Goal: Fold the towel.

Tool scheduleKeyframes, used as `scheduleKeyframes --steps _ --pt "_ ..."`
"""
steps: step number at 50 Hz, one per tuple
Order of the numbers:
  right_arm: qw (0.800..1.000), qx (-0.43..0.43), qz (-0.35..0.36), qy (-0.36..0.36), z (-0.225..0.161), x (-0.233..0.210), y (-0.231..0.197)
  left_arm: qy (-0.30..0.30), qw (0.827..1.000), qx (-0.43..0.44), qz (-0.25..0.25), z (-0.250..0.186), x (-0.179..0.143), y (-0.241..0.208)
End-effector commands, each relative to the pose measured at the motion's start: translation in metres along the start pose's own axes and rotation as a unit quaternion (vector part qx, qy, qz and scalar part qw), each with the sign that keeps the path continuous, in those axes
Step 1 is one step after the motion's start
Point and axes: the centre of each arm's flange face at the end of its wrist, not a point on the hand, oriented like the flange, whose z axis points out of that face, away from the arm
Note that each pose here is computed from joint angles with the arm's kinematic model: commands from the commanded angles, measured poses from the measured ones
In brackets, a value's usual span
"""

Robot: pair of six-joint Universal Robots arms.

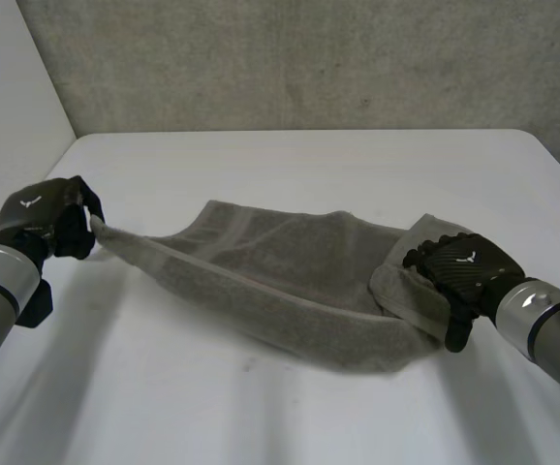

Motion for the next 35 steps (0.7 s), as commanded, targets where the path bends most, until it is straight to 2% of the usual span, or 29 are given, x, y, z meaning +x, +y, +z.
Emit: scheduleKeyframes --steps 1,8,11,12,16,19,31,35 --pt "0.999 0.041 -0.010 0.019 0.011 -0.007 0.005 -0.019 1.000 -0.008 -0.003 0.012 -0.014 0.012" --pt "0.999 0.038 -0.006 0.018 0.014 -0.009 0.011 -0.007 0.999 -0.052 -0.006 0.003 -0.014 0.036" --pt "0.999 0.035 0.000 0.016 0.014 -0.010 0.013 0.032 0.996 -0.071 0.041 -0.008 -0.006 0.048" --pt "0.999 0.035 0.000 0.016 0.014 -0.010 0.013 0.032 0.996 -0.071 0.041 -0.008 -0.006 0.048" --pt "0.999 0.032 0.003 0.014 0.016 -0.011 0.015 0.052 0.991 -0.078 0.100 -0.016 -0.002 0.055" --pt "0.999 0.030 0.003 0.013 0.016 -0.012 0.015 0.057 0.987 -0.082 0.124 -0.019 -0.001 0.059" --pt "1.000 0.024 0.005 0.010 0.015 -0.014 0.019 0.070 0.982 -0.105 0.141 -0.034 0.005 0.073" --pt "1.000 0.023 0.005 0.009 0.015 -0.014 0.020 0.076 0.978 -0.104 0.167 -0.046 0.008 0.074"
